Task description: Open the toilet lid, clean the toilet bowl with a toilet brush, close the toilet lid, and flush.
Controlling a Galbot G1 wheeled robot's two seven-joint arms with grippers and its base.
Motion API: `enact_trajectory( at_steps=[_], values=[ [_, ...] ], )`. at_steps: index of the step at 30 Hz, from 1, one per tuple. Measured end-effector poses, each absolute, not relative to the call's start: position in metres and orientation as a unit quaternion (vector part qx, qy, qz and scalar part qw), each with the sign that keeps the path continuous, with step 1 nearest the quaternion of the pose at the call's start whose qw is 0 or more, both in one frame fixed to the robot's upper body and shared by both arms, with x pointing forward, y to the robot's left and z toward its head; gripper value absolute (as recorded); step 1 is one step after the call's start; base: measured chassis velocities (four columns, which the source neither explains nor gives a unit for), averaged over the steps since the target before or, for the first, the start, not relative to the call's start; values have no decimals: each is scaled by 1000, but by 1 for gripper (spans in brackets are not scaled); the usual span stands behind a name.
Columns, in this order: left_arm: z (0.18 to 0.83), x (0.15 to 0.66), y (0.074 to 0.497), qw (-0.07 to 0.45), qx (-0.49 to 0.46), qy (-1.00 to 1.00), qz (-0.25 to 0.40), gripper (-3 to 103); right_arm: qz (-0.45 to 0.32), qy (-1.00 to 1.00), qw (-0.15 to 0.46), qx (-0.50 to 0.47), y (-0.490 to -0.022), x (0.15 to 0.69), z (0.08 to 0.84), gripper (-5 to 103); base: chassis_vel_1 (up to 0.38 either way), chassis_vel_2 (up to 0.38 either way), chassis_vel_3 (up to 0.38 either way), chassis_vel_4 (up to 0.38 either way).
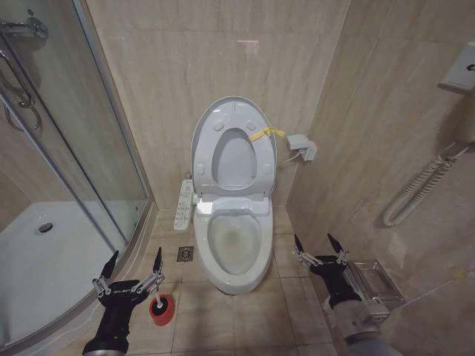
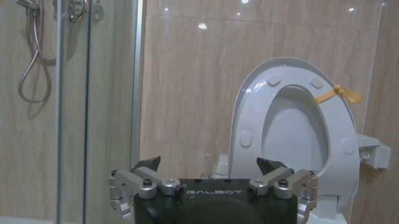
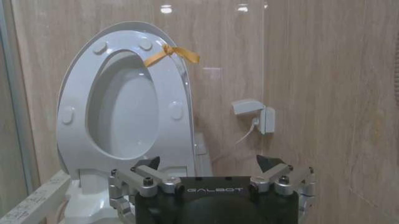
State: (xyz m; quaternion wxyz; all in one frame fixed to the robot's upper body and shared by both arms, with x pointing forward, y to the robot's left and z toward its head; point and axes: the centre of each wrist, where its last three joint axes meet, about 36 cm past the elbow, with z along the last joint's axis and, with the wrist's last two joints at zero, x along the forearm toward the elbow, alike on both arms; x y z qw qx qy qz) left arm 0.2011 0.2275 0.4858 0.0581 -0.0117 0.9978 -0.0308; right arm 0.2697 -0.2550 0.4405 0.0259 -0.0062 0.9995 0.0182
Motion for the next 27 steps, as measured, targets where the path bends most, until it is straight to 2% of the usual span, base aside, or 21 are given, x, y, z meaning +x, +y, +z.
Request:
enact_trajectory(
  at_steps=[20, 27],
  values=[
    [486, 201, 227, 58, -12, 998, -31, 100, 18, 1000, 25, -6, -255, 270, 441, 100, 0, 0, 0, 0],
    [486, 201, 227, 58, -12, 998, -31, 100, 16, 1000, -7, -10, -255, 266, 471, 100, 0, 0, 0, 0]
  ],
)
